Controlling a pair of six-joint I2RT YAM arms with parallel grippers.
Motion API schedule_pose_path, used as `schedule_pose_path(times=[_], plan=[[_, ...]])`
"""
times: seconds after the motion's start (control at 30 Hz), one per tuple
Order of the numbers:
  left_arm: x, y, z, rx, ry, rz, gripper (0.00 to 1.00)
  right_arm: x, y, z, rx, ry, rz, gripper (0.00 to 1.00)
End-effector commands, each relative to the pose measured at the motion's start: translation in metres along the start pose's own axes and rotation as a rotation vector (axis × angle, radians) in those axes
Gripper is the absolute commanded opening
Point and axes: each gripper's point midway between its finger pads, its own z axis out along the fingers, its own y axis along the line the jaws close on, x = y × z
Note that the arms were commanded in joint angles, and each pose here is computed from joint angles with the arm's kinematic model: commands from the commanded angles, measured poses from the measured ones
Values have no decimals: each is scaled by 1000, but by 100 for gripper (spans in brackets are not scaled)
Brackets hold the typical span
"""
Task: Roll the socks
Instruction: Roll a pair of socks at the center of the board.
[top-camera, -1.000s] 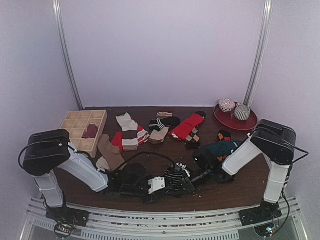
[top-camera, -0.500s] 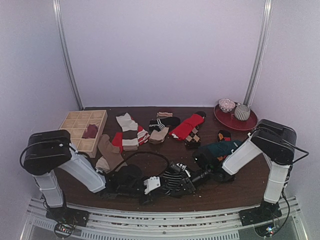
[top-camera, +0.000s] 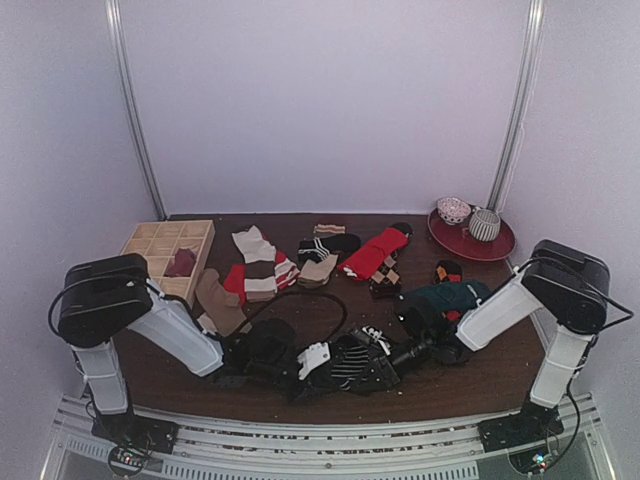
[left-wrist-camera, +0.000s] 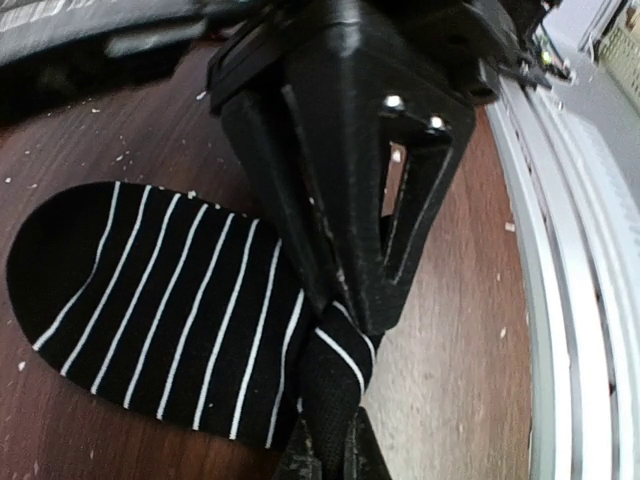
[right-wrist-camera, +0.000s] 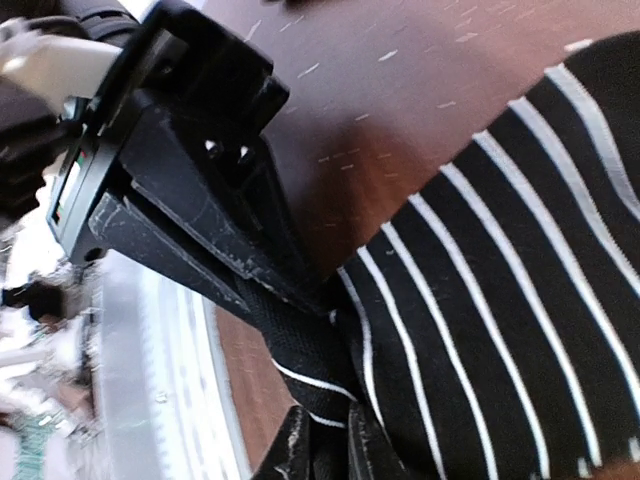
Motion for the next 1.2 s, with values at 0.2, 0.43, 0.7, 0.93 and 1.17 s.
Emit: schedule_pose_path(times=[0.2, 0.43, 0.7, 0.93, 1.17], plan=[[126, -17, -3, 97, 385, -358, 0, -41, 24, -56, 310, -318, -538, 29], [143, -19, -10, 99, 450, -413, 0, -16, 48, -35, 362, -230, -880, 39], [150, -21, -13, 99, 470, -423, 0, 9, 22, -11, 418, -98, -871, 43], [151, -22, -14, 106, 474, -418, 0, 4, 11, -8, 484, -86, -877, 41], [147, -22, -12, 118, 468, -400, 0, 6, -14, -7, 589, -49, -807, 27]])
